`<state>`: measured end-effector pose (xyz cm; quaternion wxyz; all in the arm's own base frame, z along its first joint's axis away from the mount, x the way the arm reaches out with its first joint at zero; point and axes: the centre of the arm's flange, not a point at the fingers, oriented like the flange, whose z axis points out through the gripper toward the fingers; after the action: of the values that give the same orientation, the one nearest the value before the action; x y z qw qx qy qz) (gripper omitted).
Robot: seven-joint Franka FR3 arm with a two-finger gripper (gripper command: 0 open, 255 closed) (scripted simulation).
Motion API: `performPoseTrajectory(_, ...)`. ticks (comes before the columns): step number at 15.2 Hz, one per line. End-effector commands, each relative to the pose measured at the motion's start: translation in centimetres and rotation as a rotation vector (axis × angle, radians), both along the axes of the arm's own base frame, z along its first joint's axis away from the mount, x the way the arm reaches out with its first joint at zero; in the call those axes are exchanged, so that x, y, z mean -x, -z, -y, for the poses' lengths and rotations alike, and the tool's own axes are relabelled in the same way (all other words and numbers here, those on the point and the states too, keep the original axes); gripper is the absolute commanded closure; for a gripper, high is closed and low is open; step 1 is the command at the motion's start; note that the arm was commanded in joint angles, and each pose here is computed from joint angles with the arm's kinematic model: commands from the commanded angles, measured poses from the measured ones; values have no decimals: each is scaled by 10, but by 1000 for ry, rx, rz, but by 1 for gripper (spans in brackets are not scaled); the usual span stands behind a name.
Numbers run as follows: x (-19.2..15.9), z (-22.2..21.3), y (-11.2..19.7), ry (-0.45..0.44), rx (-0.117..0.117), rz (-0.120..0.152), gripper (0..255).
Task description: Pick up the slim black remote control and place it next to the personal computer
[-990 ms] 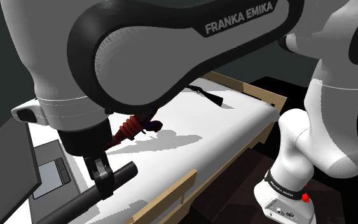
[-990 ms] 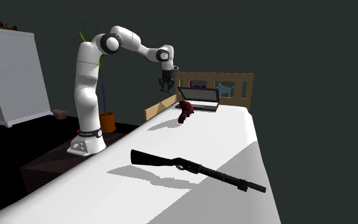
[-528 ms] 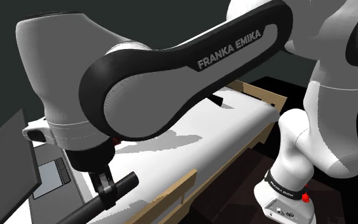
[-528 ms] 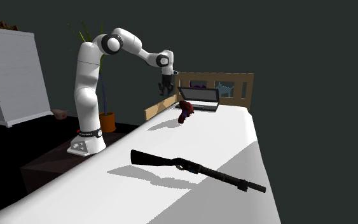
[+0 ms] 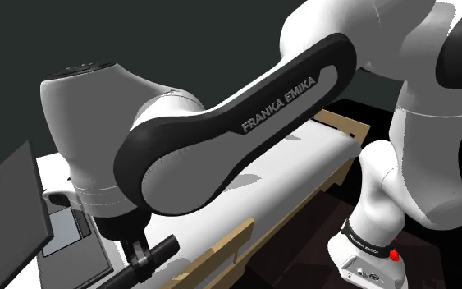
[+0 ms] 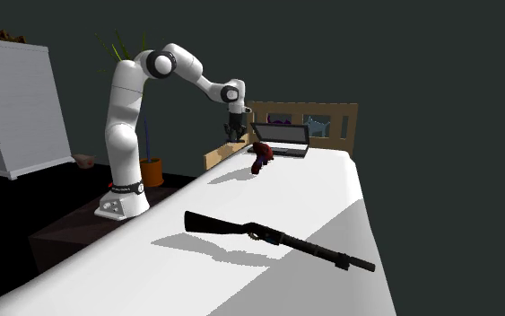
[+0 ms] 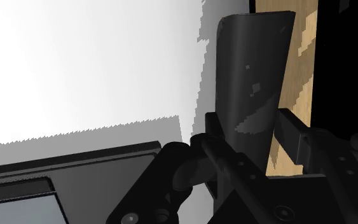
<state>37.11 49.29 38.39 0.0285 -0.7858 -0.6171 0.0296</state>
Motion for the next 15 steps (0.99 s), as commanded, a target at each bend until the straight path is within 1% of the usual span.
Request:
performPoseTrajectory(1,0,-1,10,0,-1,0,255)
performPoseTrajectory(10,0,0,56,0,-1,0,255)
performPoseTrajectory(15,0,-1,56,0,-1,0,255)
